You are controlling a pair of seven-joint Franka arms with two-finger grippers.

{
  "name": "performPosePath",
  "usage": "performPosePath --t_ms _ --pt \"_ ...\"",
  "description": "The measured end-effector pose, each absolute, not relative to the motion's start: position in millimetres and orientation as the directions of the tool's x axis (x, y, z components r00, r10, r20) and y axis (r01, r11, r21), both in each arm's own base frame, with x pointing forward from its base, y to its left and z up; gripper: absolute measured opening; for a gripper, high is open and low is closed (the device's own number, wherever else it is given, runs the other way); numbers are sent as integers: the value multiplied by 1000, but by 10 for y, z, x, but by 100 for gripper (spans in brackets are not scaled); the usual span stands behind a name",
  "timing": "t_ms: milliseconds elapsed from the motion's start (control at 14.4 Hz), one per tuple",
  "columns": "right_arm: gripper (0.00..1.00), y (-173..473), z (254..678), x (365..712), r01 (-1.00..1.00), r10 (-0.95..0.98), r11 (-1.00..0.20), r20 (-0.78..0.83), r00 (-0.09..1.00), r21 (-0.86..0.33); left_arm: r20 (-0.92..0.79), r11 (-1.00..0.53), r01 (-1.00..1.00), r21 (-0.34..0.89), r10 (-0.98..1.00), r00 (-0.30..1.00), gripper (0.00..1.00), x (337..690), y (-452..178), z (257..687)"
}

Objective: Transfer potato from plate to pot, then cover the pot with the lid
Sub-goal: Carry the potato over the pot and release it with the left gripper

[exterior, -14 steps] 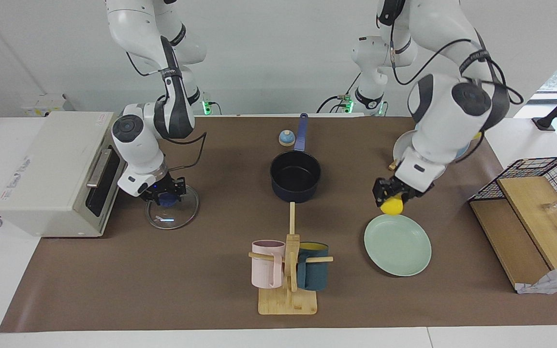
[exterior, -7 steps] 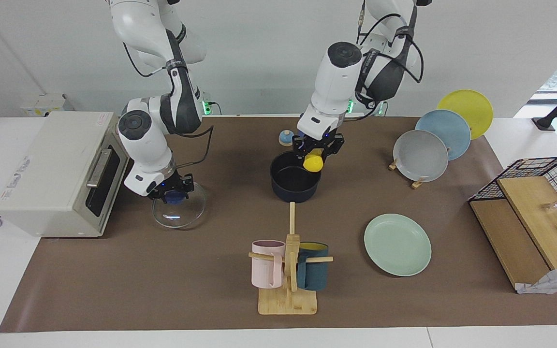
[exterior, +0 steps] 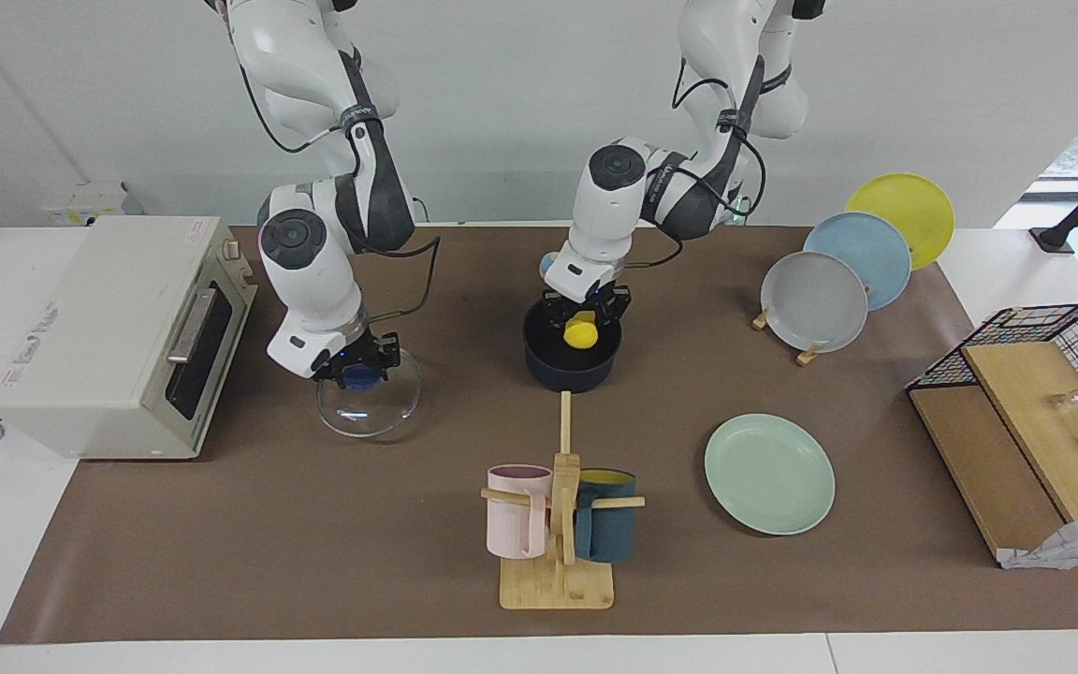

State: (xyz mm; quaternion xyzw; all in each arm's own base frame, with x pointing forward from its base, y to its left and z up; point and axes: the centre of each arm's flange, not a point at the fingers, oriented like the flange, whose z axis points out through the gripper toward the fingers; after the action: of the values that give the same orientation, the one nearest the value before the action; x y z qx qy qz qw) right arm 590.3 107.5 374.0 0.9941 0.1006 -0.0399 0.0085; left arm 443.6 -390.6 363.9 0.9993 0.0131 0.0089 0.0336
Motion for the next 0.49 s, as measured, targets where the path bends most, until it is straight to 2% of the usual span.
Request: performPosePath --t_ms 277,485 --pt "66 1073 3716 5912 200 199 -980 -84 976 9 24 -999 30 40 31 999 64 4326 -4052 3242" --pt "66 1089 3715 5910 203 201 -979 -85 976 8 20 -999 30 37 31 999 64 4313 -4082 3154"
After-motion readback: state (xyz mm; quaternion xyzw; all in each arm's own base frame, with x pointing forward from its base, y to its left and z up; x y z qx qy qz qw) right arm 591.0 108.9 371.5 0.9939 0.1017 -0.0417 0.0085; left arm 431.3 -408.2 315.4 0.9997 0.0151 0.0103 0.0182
